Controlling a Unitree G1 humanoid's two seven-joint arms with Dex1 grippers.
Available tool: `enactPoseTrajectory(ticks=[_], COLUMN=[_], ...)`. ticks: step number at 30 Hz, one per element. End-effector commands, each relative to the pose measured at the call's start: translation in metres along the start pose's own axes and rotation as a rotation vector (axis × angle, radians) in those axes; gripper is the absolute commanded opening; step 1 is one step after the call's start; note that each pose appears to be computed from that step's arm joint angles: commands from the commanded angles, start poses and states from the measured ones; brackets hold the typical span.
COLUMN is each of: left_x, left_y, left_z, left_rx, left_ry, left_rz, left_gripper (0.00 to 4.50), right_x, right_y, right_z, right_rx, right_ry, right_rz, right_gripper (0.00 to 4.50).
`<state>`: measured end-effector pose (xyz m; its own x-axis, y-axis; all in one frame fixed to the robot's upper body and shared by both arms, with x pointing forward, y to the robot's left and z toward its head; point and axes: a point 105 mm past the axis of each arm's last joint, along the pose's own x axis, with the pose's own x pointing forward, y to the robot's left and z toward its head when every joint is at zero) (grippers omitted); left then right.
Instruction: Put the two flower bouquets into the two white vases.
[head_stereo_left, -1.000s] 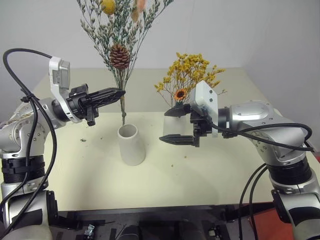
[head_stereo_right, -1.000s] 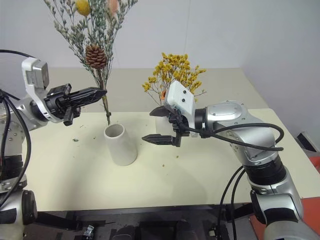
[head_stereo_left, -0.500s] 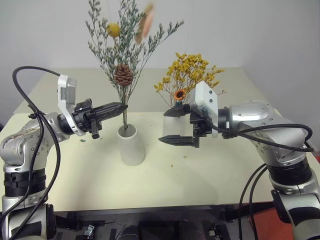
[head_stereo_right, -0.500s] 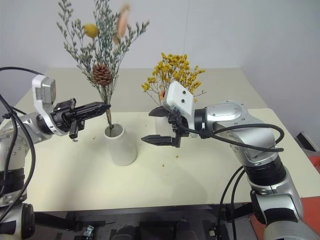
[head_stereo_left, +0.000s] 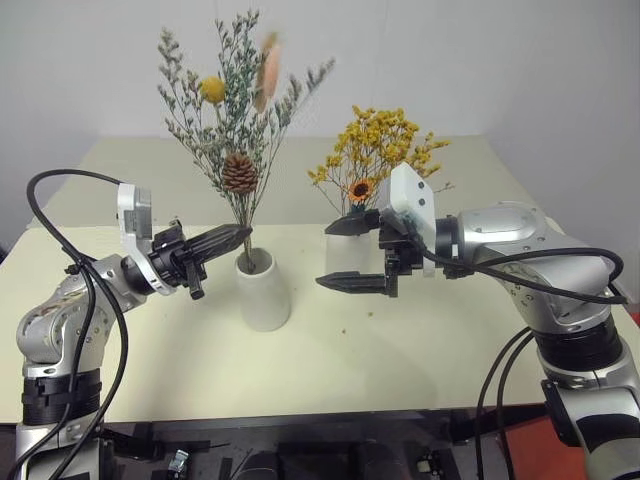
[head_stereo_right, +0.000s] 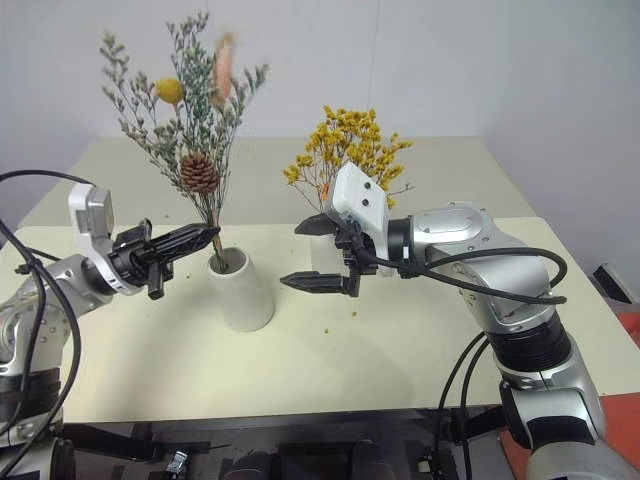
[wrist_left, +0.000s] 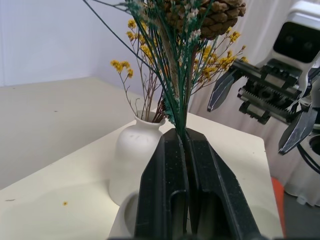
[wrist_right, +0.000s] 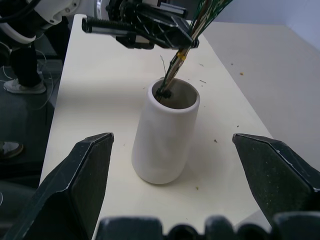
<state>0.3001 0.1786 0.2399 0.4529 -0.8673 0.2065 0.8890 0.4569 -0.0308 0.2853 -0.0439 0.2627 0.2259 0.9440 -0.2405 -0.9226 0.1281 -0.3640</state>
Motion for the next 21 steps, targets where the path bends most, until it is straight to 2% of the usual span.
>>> enactPoseTrajectory(ticks=[1,6,9,21], left_x=[0.001,0.001,-0.001,-0.021], left_y=[-0.006,-0.005,-0.007,-0.014], left_z=[0.003,-0.001,-0.006,0.0], left_rx=[0.076,0.066,0.059,0.077], left_ry=[-0.006,0.001,0.021,0.031], left_rz=[0.001,0.019,0.016,0.041], left_gripper=[0.05,0.05,0.67,4.45], right_x=[-0.004,-0.004,-0.004,-0.003], right_y=[0.003,0.004,0.005,0.007], right_z=[0.009,0.01,0.01,0.009], right_rx=[-0.028,-0.022,-0.02,-0.014], right_ry=[-0.029,-0.036,-0.038,-0.043], right_rz=[-0.004,0.001,0.003,0.008], right_gripper=[4.5,4.5,4.5,4.5])
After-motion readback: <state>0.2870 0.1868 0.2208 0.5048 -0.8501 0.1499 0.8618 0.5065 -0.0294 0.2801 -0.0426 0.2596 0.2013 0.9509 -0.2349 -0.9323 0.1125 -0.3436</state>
